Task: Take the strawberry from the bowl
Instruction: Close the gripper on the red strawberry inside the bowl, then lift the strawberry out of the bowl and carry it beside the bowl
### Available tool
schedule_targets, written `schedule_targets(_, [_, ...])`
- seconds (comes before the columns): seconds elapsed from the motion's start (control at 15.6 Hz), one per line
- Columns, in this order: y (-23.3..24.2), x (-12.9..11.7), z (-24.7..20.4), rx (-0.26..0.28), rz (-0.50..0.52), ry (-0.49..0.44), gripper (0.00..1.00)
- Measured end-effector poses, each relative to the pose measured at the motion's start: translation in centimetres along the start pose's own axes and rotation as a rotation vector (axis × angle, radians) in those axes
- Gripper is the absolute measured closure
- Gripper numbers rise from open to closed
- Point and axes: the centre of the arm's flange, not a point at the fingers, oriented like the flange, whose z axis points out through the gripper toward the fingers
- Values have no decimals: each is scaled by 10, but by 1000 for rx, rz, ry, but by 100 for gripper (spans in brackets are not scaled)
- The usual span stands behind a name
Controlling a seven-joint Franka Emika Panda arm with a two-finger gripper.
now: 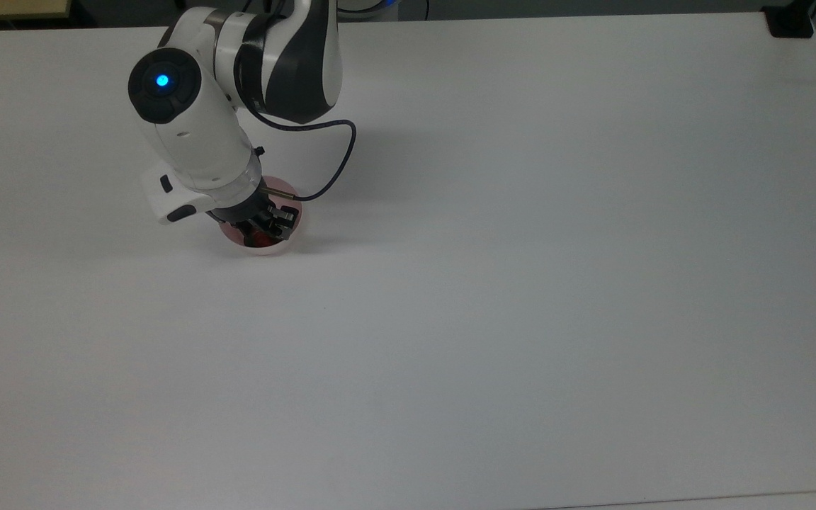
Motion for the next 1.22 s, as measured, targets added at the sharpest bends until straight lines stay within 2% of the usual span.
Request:
schedule_targets(0.26, [2,-6,-20,4,-33,-14,60])
schedule_targets(0.58, [44,-26,-85,23,-88,-39,60])
schedule_targets(0.7, [77,-30,-91,-2,-99,-55,60])
schedule_targets(0.9, [141,-35,-86,-69,-153,-84,60])
schedule_targets(1.02, [187,-39,-79,-83,-198,-102,59])
schedule_targets(1.22, [238,-35,-65,-99,-253,-52,57])
